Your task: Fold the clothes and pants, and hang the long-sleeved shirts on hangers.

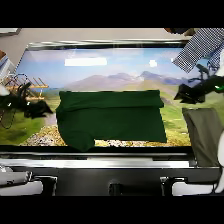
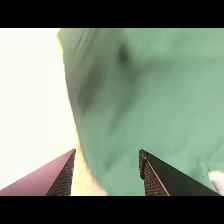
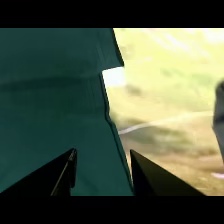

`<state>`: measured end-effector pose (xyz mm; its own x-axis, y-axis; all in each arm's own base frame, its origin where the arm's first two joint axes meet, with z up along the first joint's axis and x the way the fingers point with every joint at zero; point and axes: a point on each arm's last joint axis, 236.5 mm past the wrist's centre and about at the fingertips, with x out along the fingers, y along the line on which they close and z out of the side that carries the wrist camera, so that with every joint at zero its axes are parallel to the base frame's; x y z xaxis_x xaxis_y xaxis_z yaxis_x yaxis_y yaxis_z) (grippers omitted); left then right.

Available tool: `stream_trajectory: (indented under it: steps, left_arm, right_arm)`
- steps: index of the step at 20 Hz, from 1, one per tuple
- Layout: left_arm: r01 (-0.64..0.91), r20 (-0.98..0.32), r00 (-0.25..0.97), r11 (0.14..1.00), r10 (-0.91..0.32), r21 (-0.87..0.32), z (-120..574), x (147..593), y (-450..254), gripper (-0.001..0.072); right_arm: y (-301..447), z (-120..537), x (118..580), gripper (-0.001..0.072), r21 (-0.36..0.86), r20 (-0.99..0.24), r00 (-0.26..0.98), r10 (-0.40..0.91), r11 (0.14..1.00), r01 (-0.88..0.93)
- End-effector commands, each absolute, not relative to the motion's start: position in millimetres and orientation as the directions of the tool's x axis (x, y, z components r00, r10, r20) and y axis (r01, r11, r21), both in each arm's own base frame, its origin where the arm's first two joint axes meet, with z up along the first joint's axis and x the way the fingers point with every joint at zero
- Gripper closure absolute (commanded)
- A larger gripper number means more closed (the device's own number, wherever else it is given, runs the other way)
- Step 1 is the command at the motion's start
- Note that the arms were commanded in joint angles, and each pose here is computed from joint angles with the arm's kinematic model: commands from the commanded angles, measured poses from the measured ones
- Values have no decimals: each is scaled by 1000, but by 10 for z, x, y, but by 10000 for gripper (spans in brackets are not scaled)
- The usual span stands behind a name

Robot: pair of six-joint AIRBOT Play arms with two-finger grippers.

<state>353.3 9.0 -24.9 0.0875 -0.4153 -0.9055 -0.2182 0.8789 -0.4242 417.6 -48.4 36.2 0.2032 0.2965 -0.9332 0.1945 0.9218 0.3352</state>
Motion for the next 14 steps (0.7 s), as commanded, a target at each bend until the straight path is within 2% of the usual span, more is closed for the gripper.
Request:
stream_trajectory:
  steps: [1, 4, 7, 14]
  left_arm:
    - [-385, -861, 115, 777, -495, -498, -318, 2776, -125, 245]
    - [-428, -808, 121, 704, -576, -567, -440, 2327, -527, 246]
    - [-477, -788, 103, 665, -607, -575, -679, 2052, -725, 247]
    - [-435, -791, 166, 676, -589, -595, -944, 2154, -1054, 250]
  right_arm:
    - [-525, 521, 3771, 298, 372, -912, 274, 305, 897, 239]
    - [-375, 468, 3544, 298, 394, -905, 273, 327, 885, 247]
    - [-320, 418, 3434, 298, 400, -906, 254, 339, 881, 253]
    - [-169, 480, 3427, 300, 462, -880, 252, 402, 848, 260]
